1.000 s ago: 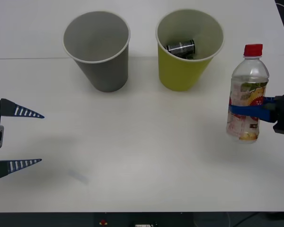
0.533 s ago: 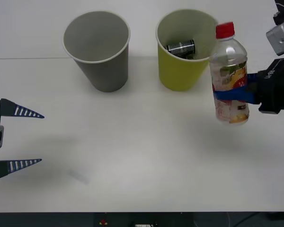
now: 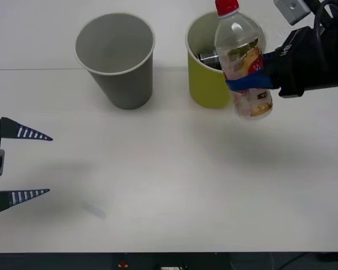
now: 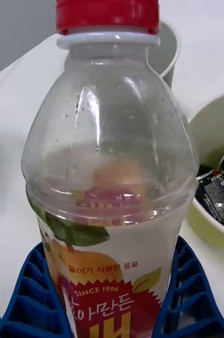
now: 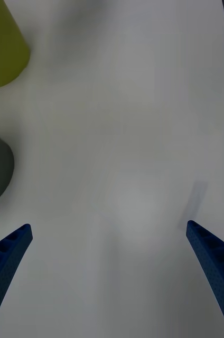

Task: Put the can into the green bin and the plastic bottle into the gray bin

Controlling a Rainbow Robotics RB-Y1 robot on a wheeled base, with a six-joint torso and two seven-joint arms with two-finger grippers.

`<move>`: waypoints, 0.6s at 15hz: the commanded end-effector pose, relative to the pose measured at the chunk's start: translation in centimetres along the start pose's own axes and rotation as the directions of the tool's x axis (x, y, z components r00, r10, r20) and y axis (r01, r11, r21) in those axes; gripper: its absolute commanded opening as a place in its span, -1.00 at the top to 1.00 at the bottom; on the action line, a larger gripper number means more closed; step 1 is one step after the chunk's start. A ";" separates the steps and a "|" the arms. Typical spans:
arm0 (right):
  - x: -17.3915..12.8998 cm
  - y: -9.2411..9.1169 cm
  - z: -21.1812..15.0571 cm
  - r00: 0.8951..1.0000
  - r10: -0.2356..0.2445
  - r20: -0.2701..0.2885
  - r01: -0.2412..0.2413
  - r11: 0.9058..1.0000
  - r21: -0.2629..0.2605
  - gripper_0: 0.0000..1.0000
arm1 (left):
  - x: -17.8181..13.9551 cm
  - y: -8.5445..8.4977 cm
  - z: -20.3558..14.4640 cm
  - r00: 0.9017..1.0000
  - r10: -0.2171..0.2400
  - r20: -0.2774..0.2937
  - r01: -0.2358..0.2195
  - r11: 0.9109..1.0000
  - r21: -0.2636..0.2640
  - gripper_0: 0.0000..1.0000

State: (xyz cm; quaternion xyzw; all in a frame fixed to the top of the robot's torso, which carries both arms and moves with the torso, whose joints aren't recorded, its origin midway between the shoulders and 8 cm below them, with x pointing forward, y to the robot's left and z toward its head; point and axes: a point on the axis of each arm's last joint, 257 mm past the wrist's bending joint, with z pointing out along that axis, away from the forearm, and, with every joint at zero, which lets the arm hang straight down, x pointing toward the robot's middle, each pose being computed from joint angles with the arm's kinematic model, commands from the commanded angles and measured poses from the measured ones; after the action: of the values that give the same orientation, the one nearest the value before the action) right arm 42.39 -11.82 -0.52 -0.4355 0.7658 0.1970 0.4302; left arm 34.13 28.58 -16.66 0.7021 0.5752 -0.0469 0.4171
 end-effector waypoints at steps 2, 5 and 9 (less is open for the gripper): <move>-3.4 -0.5 1.9 0.999 -0.048 -0.025 0.047 0.999 -0.016 1.00 | 0.0 0.0 0.0 1.000 0.000 0.000 0.000 1.000 0.000 -1.00; -6.1 -0.6 3.3 0.997 -0.067 -0.027 0.067 0.997 -0.026 1.00 | 0.0 0.0 0.0 1.000 0.000 0.000 0.000 1.000 0.000 -1.00; -10.4 0.2 6.3 0.998 -0.059 -0.003 0.059 0.996 -0.067 1.00 | 0.0 0.0 0.0 1.000 0.000 0.000 0.000 1.000 0.000 -1.00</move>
State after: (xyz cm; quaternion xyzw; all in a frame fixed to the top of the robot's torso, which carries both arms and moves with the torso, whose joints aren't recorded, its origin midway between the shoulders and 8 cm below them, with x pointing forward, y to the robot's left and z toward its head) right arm 47.59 -3.19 4.37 -0.4717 0.7478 0.2054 0.4196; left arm 34.13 28.58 -16.66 0.7021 0.5752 -0.0469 0.4171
